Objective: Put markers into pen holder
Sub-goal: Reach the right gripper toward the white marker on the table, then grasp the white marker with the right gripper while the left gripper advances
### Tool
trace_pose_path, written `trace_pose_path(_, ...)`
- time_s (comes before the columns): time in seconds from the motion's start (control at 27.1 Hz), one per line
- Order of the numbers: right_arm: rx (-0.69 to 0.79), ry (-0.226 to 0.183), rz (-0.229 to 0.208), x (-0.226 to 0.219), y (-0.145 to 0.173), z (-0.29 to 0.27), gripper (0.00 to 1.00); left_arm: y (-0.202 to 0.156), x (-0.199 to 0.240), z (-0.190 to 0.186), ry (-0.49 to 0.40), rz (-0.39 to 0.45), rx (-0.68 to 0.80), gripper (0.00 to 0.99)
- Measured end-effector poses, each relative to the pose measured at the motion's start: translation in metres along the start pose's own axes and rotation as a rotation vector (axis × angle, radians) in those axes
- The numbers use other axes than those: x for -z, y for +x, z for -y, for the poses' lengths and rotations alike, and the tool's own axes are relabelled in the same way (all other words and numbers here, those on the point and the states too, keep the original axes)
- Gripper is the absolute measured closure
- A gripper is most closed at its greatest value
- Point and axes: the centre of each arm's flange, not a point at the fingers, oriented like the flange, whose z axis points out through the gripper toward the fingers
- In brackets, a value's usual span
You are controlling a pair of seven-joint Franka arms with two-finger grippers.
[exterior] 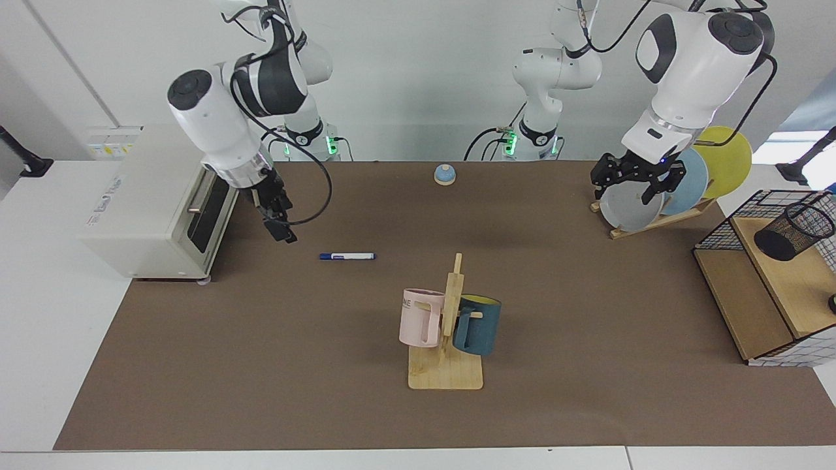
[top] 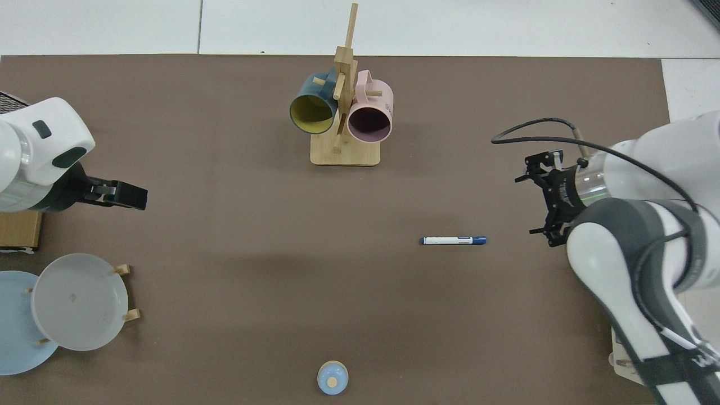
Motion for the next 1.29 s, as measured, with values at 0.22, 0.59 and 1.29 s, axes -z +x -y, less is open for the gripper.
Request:
trace_pose_path(0.22, -0.21, 0.005, -0.003, -0.07, -0.044, 0.013, 0.0, 0.0, -0.002, 0.0, 0.0, 0.003, -0.001, 0.0)
trace_pose_path(0.59, -0.337, -0.069, 0.023, -0.141, -0.038, 0.006, 0.0, -0.002, -0.004, -0.001, -0.001, 0.01, -0.002, 0.0)
trace_pose_path(1.29, -0.261, -0.142, 0.004, -0.193, -0.019, -0.035, 0.0, -0.006, -0.006, -0.005, -0.003, 0.017, -0.009, 0.0)
